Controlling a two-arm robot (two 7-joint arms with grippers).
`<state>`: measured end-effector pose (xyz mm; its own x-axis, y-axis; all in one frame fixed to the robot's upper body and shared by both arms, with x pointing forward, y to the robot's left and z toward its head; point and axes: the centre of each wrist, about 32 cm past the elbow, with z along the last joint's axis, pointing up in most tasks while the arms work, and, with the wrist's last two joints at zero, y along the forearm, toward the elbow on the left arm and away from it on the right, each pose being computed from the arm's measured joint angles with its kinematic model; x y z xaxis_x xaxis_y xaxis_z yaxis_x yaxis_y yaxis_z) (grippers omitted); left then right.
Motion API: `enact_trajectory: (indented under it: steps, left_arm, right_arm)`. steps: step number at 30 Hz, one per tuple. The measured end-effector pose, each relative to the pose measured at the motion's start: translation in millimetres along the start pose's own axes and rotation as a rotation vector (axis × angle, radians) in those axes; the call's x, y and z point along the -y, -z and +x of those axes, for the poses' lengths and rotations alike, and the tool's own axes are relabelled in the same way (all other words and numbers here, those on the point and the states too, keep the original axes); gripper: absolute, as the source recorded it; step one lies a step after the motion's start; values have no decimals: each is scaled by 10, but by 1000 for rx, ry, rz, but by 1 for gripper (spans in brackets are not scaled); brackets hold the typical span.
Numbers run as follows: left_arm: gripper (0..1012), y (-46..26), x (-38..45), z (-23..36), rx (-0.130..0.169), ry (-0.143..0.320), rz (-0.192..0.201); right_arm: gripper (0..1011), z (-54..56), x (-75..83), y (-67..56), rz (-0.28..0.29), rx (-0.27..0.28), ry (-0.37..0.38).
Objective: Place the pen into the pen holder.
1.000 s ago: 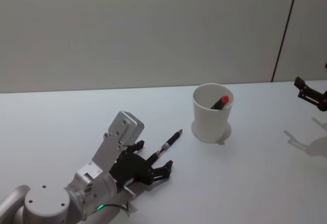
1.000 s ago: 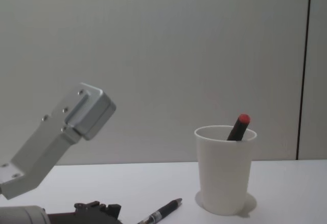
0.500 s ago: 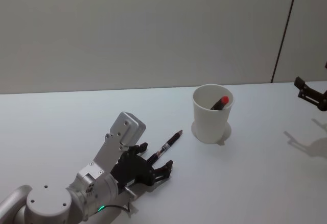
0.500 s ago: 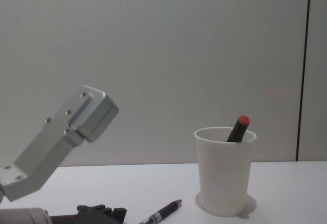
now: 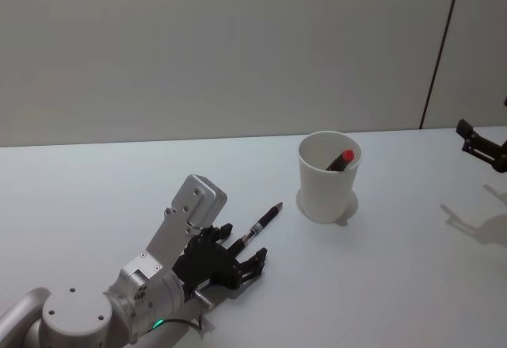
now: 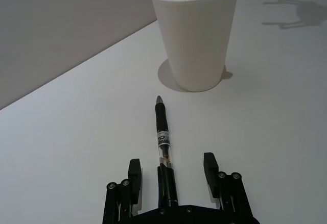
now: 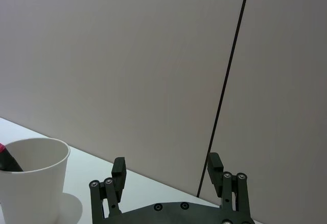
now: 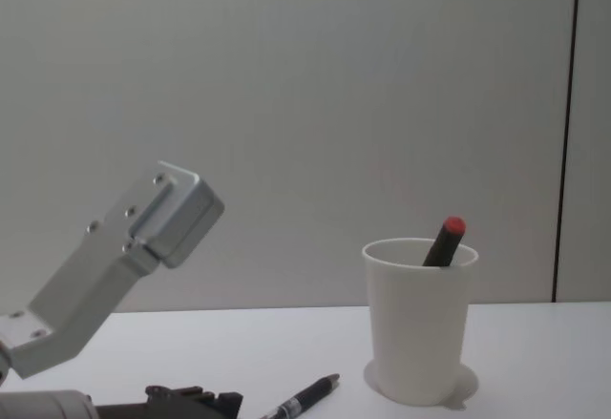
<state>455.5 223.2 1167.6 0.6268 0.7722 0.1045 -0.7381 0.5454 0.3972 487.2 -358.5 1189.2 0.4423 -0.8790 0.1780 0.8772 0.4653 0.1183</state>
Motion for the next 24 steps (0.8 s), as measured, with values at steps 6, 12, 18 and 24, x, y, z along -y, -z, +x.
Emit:
enact_trajectory:
  steps: [6,12,18,24]
  left_arm:
    - [725,3,1,1,0,-1,2]
    - [686,5,1,1,-1,-1,3]
    - [645,6,1,2,0,-2,4]
    - [609,6,1,2,0,-2,4]
  right_arm:
    - [1001,0,0,0,0,0,0]
    - [1001,0,0,0,0,0,0]
    - [1001,0,0,0,0,0,0]
    - [1001,0,0,0,0,0,0]
